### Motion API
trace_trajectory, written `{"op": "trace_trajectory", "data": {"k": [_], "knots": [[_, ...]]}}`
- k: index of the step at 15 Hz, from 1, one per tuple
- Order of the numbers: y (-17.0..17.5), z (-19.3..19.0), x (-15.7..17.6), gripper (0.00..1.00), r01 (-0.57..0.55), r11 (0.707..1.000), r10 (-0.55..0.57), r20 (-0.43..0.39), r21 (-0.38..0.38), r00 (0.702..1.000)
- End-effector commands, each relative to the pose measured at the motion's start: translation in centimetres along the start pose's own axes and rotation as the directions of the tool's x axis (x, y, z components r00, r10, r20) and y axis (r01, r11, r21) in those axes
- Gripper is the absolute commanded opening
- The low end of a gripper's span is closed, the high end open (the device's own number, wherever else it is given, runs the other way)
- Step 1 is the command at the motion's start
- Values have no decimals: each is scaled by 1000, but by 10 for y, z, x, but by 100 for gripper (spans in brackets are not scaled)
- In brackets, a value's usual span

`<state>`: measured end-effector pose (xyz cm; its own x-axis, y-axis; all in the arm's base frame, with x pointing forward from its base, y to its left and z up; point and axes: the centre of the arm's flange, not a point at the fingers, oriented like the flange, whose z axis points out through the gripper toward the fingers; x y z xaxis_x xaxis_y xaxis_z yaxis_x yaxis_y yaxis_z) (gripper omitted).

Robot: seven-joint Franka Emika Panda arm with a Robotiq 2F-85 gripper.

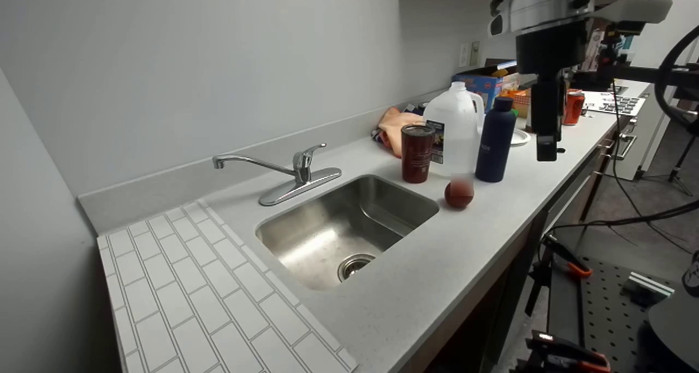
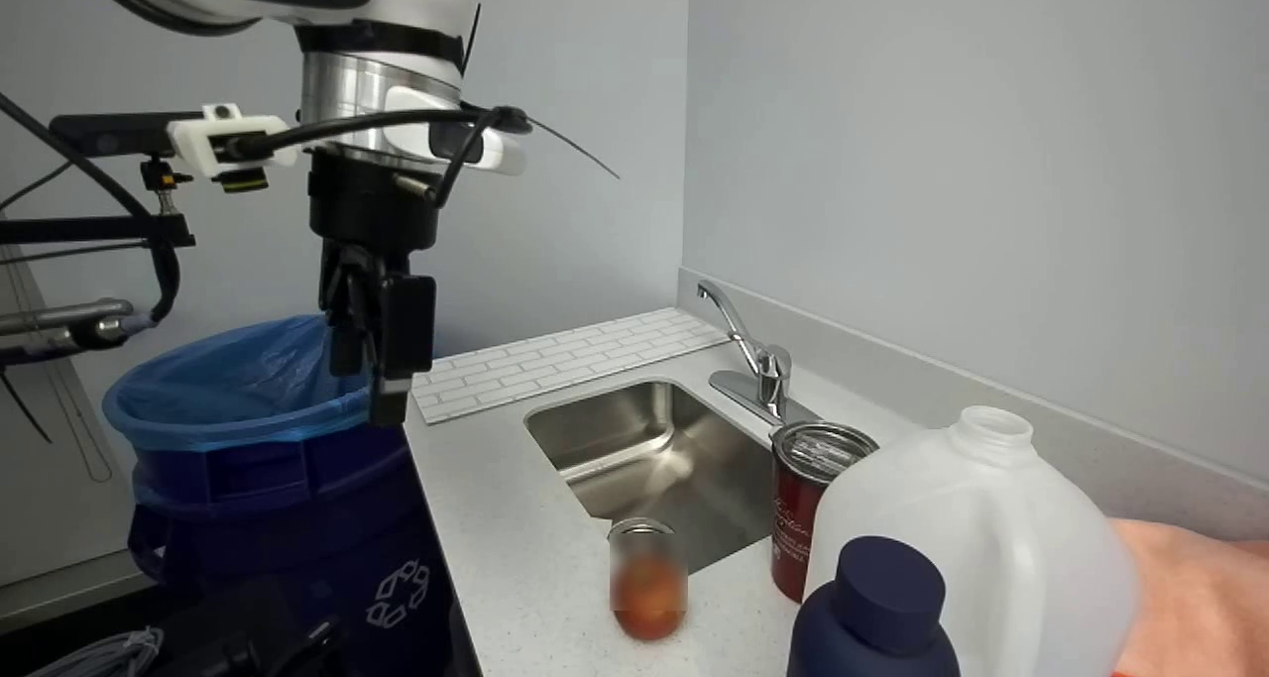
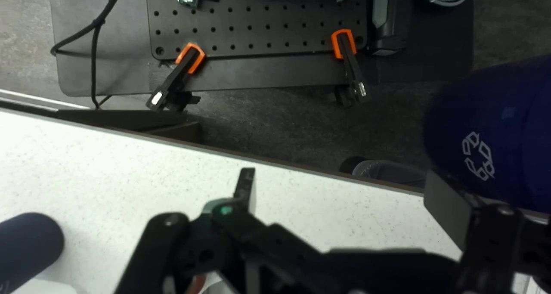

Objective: Push the faucet of the sink slightly to the right.

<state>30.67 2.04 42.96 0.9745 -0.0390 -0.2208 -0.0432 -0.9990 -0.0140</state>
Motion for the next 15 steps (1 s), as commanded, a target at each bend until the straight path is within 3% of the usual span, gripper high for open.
{"op": "trace_trajectory", "data": {"k": [1,9,15], "knots": [[-42,-28,41,100,95,995,-96,-21,-27,995],[-121,-81,117,100,234,970,-242,-170,-66,955],[-168,-119,171,100,284,952,-307,-327,-117,894]]}}
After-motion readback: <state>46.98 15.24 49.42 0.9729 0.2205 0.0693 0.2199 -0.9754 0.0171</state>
